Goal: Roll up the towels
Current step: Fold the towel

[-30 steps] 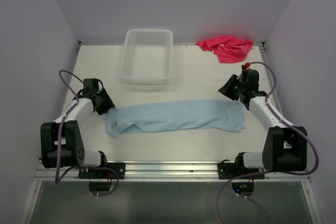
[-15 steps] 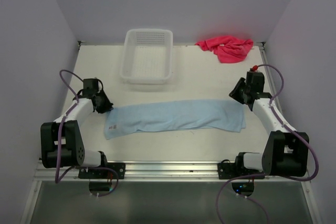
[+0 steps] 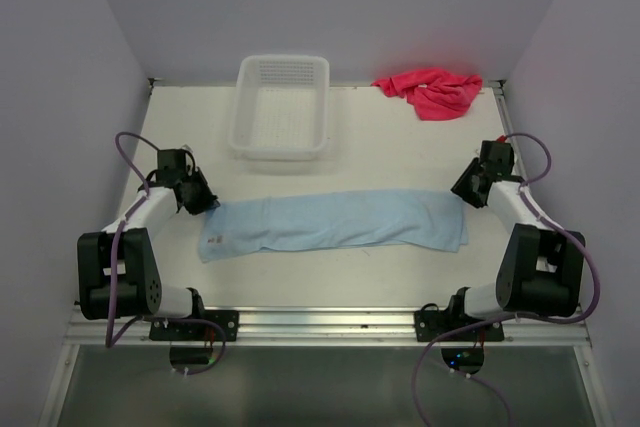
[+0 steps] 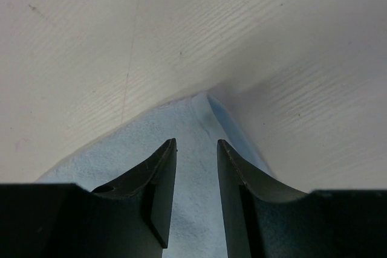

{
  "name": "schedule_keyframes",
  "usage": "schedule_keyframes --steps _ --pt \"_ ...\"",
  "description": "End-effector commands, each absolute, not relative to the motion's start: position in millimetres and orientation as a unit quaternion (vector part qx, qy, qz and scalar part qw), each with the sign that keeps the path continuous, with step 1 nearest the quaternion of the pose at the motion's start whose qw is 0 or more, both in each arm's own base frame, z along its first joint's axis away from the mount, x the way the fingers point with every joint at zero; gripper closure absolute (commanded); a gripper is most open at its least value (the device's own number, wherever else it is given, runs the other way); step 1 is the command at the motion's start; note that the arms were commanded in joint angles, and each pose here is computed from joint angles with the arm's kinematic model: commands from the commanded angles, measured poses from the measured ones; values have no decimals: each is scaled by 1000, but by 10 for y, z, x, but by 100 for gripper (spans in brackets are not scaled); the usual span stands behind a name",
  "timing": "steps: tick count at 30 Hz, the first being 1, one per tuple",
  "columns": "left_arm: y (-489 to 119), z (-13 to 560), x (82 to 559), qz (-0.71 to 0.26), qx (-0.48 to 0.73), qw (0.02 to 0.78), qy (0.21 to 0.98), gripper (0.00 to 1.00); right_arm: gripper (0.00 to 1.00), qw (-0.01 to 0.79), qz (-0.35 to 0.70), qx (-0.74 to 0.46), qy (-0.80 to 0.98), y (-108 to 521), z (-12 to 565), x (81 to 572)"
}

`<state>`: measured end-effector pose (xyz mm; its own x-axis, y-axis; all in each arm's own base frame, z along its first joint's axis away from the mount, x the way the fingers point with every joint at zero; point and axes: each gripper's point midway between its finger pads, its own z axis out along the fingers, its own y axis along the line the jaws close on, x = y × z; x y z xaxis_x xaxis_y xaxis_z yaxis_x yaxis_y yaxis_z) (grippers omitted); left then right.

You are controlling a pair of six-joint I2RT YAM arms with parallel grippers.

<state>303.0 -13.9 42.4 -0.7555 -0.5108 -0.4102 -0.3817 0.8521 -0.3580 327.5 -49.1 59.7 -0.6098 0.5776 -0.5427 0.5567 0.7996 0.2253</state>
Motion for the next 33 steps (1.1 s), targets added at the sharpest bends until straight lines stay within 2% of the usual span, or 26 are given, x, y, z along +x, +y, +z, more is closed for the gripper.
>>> schedule_keyframes --steps 1,10,24,33 --pt "-160 580 3211 -151 -222 286 920 100 62 329 -2 312 892 -596 726 3383" --pt "-157 653 3227 -151 -219 298 917 100 61 318 -16 302 899 -645 614 3392" --pt "-135 745 3254 -152 -214 313 913 100 58 341 -15 285 896 -693 572 3650" --pt "-119 758 3264 -155 -215 315 911 100 60 339 2 276 899 -638 466 3729"
